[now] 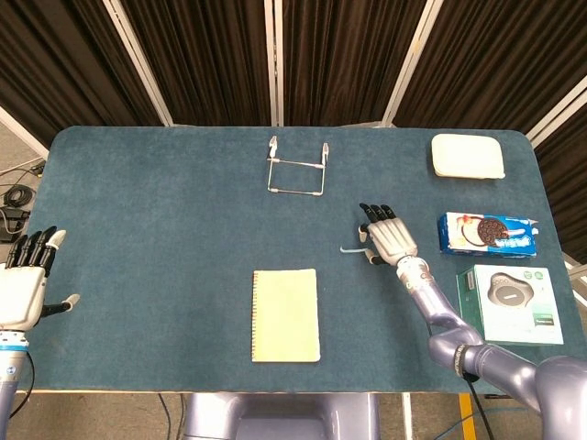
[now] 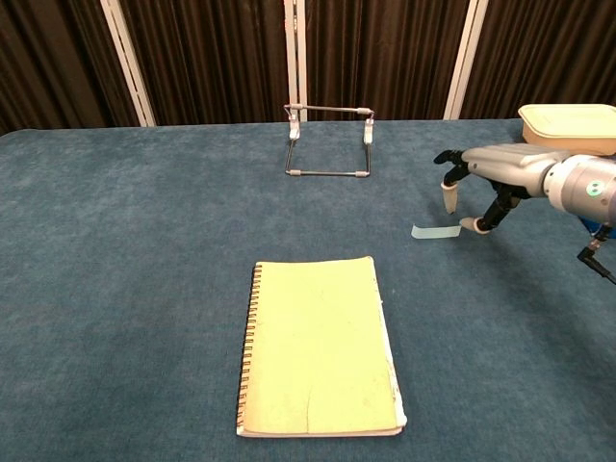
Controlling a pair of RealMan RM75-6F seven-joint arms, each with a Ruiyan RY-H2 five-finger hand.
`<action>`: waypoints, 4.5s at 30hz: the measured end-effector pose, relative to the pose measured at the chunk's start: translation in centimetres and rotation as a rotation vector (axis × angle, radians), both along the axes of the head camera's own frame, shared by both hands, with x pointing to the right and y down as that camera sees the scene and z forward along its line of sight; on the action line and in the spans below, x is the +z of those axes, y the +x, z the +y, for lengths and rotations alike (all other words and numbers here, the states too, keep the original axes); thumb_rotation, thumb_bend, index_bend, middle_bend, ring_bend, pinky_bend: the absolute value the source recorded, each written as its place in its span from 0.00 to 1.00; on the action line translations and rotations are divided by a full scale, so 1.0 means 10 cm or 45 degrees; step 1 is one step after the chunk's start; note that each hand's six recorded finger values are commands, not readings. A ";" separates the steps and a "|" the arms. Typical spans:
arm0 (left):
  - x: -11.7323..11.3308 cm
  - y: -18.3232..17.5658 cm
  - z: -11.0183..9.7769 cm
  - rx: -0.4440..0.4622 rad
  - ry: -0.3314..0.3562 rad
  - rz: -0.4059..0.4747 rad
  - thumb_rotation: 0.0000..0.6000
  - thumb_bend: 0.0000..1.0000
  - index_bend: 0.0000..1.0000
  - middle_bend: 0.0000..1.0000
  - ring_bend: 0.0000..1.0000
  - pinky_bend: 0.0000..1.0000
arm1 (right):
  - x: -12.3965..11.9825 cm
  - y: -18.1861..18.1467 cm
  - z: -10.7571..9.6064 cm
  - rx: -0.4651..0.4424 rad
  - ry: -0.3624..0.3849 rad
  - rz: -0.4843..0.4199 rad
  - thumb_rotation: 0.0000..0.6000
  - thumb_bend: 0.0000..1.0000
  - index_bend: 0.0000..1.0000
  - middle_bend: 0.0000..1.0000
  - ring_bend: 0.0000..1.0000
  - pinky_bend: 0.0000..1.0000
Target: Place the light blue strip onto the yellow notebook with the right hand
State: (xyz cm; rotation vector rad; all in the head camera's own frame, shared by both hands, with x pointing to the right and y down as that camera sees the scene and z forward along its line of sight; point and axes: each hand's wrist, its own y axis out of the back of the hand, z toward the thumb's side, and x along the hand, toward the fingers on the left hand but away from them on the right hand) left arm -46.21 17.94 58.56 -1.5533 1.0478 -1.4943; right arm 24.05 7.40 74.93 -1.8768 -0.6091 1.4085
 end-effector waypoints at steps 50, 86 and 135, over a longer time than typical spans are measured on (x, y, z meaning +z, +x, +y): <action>-0.01 0.03 0.01 -0.002 -0.030 0.062 1.00 0.00 0.00 0.00 0.00 0.00 | -0.49 -0.95 0.36 -0.484 0.219 -0.223 1.00 0.43 0.70 0.02 0.00 0.00; 0.03 0.14 0.02 0.058 -0.074 0.149 1.00 0.08 0.00 0.00 0.00 0.00 | -0.96 -0.72 0.69 -0.620 0.350 0.006 1.00 0.12 0.04 0.00 0.00 0.00; 1.05 3.43 0.24 0.936 -0.509 0.279 1.00 0.93 0.34 0.00 0.00 0.00 | -1.74 1.99 0.76 0.355 0.408 0.074 1.00 0.08 0.00 0.00 0.00 0.00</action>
